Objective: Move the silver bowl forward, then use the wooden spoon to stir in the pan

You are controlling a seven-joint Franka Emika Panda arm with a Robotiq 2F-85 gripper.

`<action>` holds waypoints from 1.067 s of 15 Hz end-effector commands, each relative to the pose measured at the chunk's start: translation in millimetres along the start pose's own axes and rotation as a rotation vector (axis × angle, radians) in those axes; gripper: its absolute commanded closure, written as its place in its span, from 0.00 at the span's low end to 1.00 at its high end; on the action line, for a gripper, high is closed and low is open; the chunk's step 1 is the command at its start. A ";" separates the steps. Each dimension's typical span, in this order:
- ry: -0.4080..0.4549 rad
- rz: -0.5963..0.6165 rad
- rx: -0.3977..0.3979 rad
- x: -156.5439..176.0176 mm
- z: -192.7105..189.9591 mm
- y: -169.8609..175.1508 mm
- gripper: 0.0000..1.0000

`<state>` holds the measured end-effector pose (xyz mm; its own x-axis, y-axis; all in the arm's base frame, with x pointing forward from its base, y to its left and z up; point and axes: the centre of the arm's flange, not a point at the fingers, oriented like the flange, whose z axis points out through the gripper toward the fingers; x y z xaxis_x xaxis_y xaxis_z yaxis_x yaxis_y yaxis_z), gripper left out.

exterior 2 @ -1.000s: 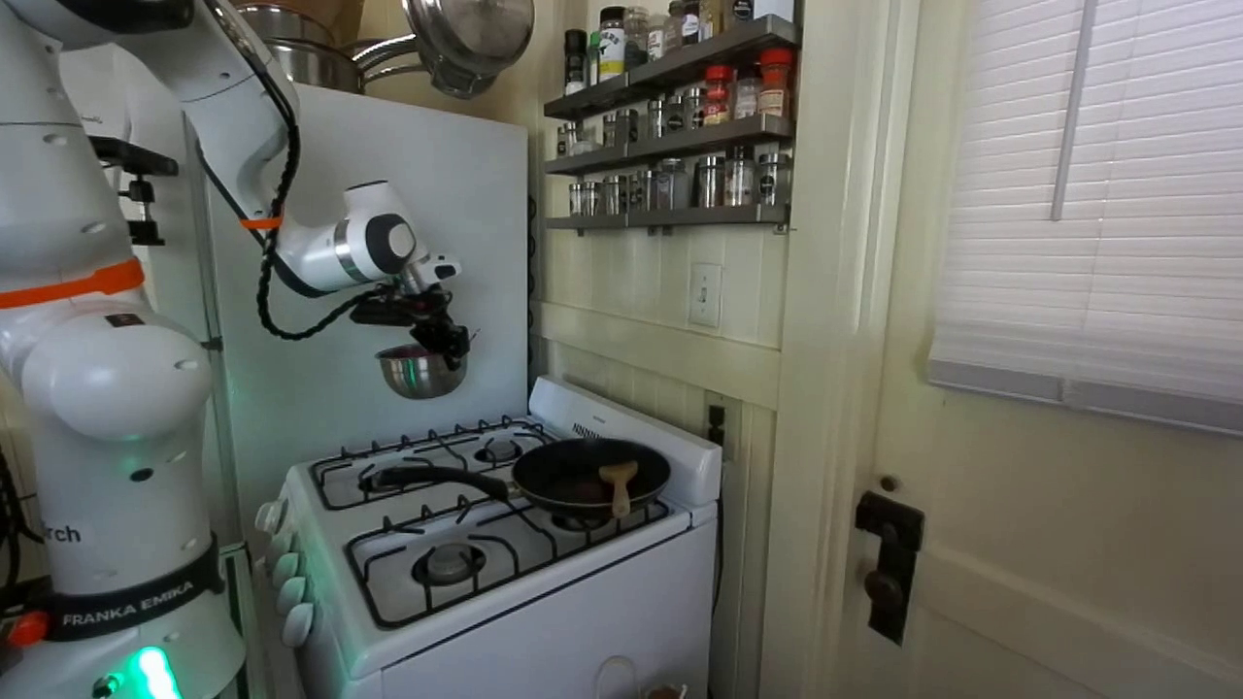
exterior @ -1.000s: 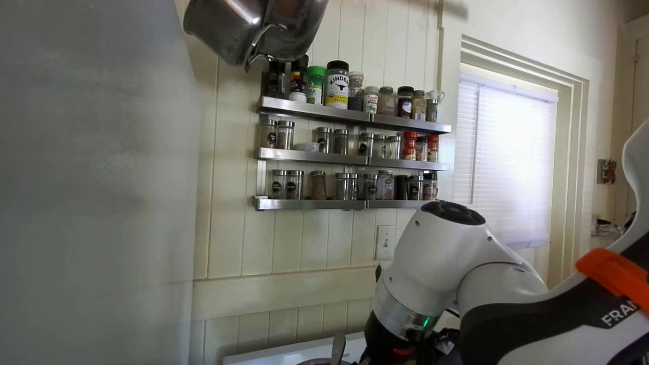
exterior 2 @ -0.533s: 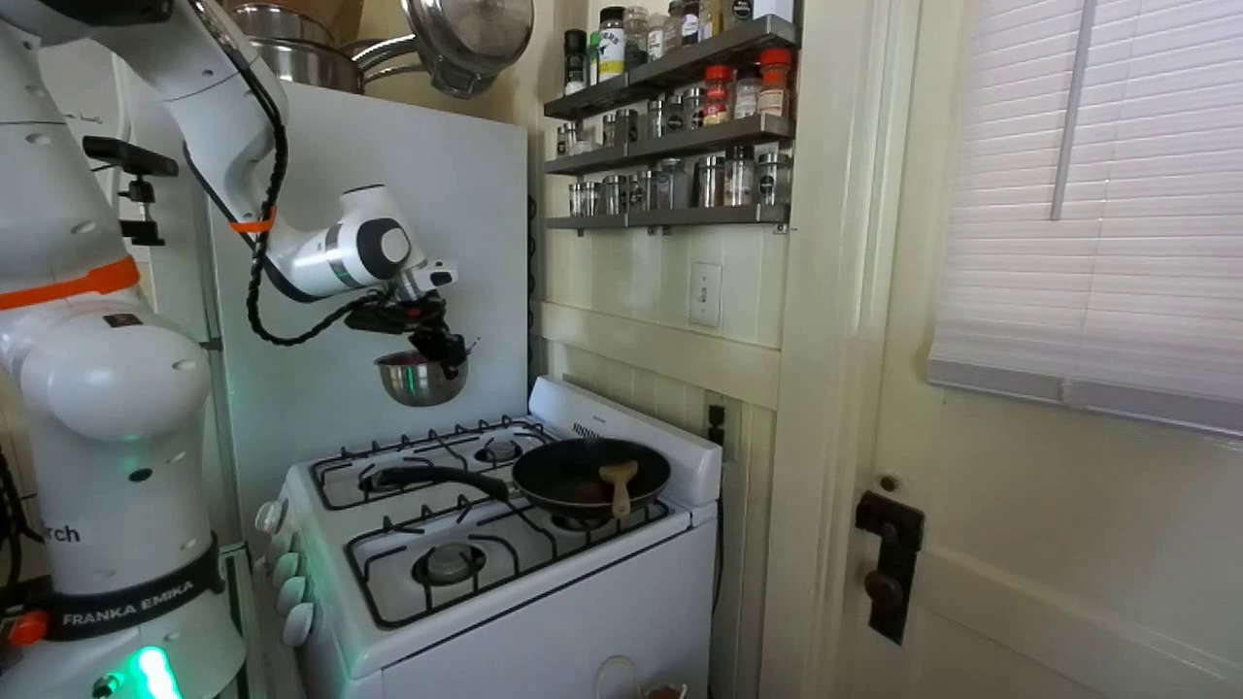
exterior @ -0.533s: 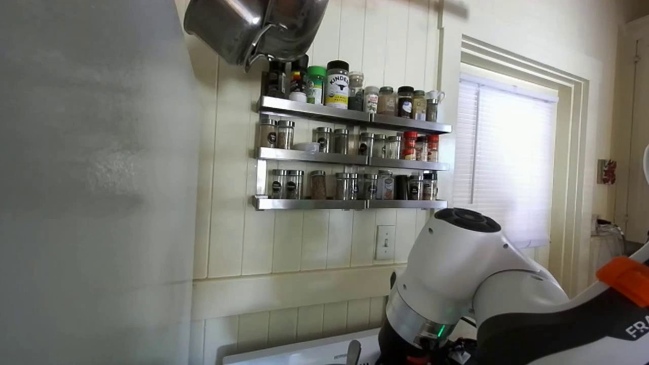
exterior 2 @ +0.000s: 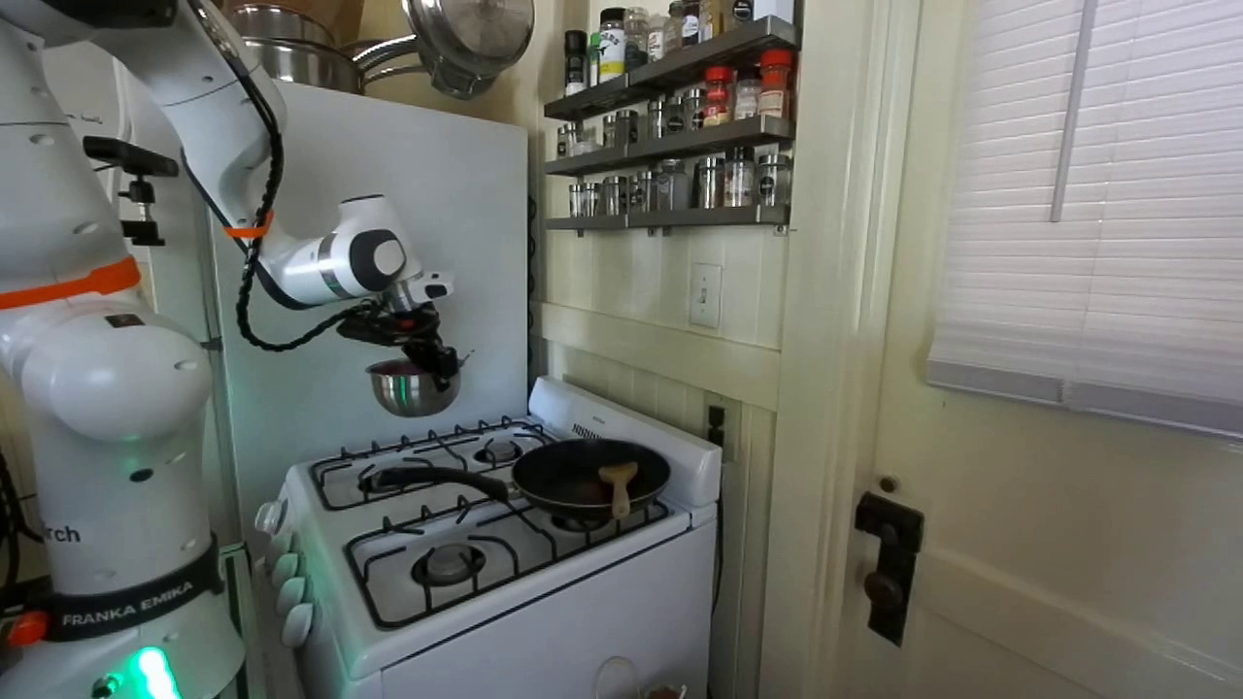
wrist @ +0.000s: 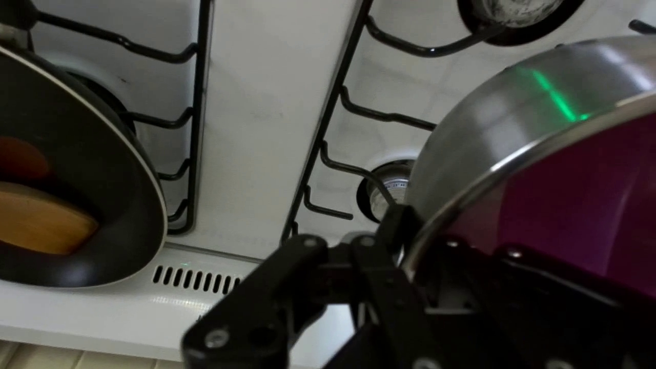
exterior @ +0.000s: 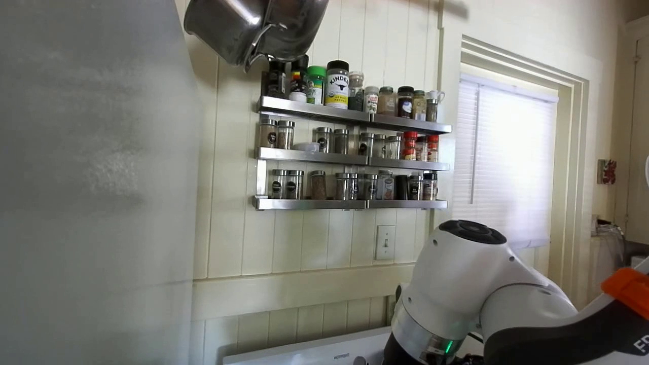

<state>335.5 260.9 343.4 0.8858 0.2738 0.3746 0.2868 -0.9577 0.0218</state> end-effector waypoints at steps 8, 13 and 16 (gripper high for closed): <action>-0.067 -0.015 0.128 -49.3 -19.9 -9.5 0.98; -0.105 -0.105 0.116 -59.8 -22.3 -4.9 0.98; -0.162 -0.210 0.177 -70.5 -18.4 -5.4 0.98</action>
<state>300.4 275.8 334.1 0.8759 0.4068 0.2594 0.4326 -0.9003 -0.0489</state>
